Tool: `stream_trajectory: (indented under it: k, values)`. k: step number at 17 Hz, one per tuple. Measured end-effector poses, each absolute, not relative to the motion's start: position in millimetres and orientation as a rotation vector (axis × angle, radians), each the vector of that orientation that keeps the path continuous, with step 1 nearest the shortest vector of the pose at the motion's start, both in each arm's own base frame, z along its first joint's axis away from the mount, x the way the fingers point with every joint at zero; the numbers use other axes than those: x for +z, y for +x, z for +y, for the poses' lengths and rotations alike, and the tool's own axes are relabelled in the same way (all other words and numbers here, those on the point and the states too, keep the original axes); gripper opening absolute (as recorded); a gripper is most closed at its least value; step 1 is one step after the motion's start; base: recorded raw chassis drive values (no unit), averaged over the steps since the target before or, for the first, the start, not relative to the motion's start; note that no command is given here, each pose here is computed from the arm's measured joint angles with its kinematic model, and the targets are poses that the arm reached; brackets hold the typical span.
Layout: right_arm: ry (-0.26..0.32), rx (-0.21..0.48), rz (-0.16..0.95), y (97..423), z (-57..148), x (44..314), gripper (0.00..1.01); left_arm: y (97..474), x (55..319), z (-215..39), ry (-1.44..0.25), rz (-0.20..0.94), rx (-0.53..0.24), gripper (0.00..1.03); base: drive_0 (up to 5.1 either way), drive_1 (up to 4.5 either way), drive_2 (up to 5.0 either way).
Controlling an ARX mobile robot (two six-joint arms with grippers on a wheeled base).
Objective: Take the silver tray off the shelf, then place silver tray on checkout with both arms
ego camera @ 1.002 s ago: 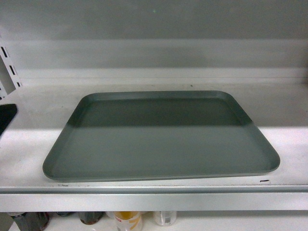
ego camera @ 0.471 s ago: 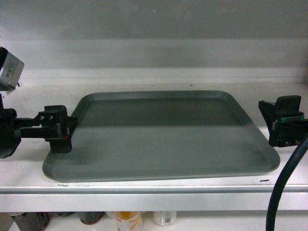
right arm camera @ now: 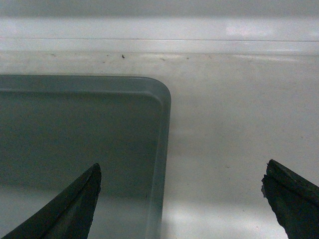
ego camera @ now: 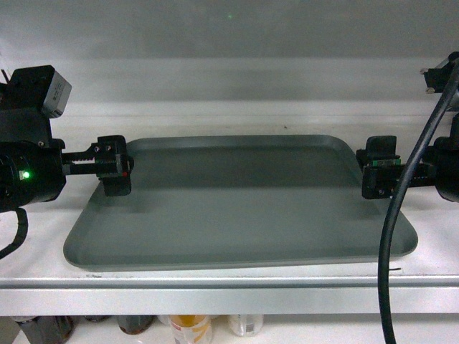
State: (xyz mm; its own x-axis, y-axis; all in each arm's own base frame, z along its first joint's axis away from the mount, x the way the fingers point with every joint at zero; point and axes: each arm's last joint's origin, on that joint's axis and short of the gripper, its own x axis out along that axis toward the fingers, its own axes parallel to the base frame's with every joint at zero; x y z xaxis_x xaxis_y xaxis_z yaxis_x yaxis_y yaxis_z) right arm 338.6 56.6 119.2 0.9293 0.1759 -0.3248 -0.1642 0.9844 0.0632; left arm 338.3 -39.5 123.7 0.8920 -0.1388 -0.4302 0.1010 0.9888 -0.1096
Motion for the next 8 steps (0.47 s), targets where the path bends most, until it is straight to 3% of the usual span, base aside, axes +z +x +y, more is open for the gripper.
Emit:
stream_trajectory:
  k: [3,8]
  values:
    - [0.037,0.143,0.404,346,57,109,0.98,340,117,-35,-0.059,0.485,-0.114,0.98,0.0,0.00,0.0]
    - [0.034,0.133,0.426,352,63,107,0.98,340,104,-34,-0.051,0.529,-0.108,0.98,0.0,0.00,0.0]
